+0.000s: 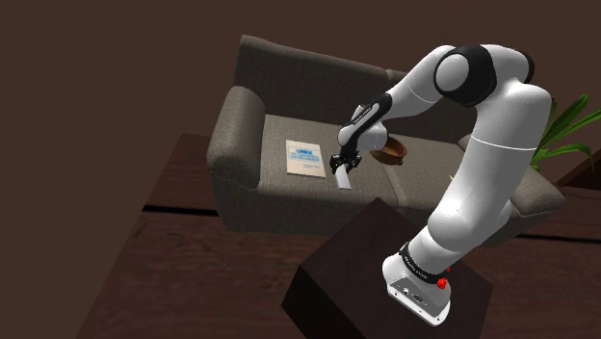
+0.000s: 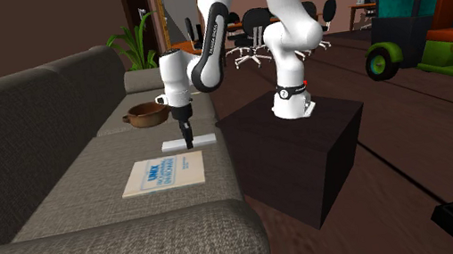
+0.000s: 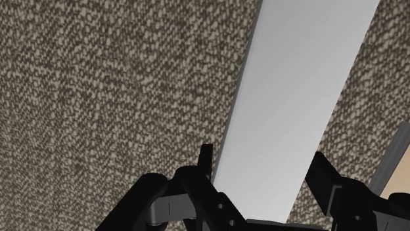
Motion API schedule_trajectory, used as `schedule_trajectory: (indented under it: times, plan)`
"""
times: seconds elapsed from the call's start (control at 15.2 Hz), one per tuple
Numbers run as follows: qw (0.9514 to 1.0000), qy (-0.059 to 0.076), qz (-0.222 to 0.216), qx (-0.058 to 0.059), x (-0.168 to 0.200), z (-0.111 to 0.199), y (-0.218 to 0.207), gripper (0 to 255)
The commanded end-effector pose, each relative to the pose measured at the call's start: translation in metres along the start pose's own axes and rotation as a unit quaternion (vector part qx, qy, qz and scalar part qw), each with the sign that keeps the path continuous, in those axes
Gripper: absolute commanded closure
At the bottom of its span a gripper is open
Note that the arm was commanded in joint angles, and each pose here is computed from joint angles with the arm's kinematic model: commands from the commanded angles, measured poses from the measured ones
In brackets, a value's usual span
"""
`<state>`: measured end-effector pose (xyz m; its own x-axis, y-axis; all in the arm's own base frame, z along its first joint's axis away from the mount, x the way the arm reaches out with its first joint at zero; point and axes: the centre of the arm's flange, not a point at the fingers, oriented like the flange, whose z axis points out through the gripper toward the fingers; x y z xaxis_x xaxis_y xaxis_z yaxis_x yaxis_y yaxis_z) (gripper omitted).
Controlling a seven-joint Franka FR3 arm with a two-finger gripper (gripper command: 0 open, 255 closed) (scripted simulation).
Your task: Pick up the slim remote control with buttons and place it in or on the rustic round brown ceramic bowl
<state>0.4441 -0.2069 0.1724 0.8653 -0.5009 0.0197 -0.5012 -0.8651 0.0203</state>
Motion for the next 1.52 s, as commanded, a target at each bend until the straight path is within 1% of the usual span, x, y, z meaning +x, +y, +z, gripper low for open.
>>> schedule_trajectory:
  times: [0.0, 1.45]
  plan:
    - [1.0, 0.0, 0.0, 0.0, 0.0, 0.0, 0.0, 255]
    - [1.0, 0.0, 0.0, 0.0, 0.002, -0.116, 0.002, 255]
